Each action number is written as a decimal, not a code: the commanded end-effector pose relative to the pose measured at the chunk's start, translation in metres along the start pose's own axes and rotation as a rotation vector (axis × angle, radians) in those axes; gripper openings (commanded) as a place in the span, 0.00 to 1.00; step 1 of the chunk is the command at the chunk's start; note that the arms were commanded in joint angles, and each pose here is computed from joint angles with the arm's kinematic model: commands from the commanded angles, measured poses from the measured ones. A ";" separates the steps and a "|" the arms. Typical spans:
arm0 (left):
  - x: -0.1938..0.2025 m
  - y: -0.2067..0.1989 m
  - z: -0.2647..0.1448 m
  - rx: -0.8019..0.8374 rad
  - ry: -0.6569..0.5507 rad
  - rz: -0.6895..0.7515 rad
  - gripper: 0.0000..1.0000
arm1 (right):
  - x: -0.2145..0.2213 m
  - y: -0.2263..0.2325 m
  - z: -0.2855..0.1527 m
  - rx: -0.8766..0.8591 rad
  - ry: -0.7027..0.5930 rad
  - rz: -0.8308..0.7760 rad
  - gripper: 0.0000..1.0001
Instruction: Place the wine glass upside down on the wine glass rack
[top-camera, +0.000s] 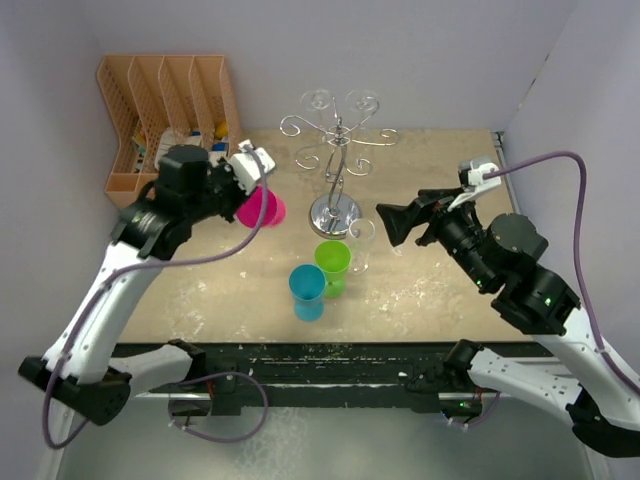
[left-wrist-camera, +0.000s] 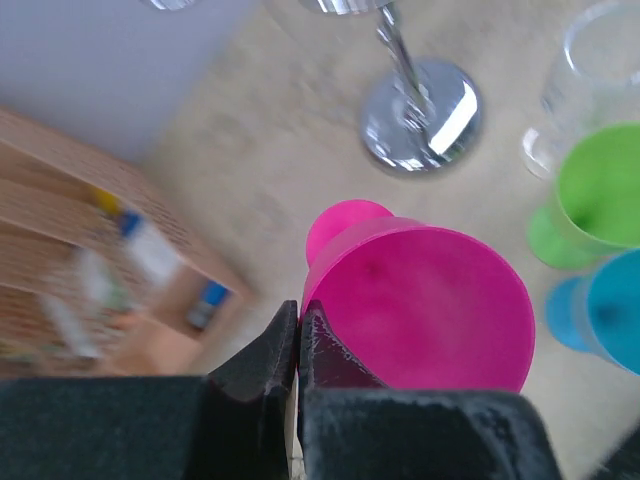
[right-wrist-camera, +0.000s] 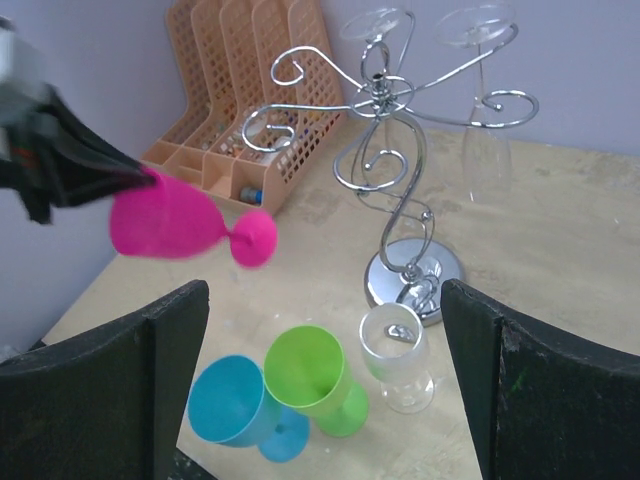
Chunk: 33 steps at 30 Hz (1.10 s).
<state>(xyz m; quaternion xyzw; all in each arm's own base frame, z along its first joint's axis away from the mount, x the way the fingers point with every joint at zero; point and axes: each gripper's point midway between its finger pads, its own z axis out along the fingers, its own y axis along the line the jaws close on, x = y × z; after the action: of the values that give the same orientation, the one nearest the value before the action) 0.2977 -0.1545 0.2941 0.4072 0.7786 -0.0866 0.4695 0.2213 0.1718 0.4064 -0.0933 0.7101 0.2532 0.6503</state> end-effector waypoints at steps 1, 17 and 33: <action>-0.087 0.054 -0.092 -0.368 -0.226 0.346 0.00 | -0.044 0.011 -0.010 -0.053 -0.142 0.035 1.00; -0.229 0.003 -0.239 -1.308 -0.894 1.399 0.00 | -0.090 0.048 0.001 -0.197 -0.251 0.069 1.00; -0.216 -0.089 -0.186 -1.275 -1.176 1.612 0.00 | -0.158 0.120 0.021 -0.616 -0.388 0.189 0.71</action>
<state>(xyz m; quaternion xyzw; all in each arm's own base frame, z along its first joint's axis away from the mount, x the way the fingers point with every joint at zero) 0.1927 -0.2438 0.5284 0.4282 -0.0788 0.4443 0.7830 0.2313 0.2582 0.5327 -0.1566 0.5588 0.4505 0.6785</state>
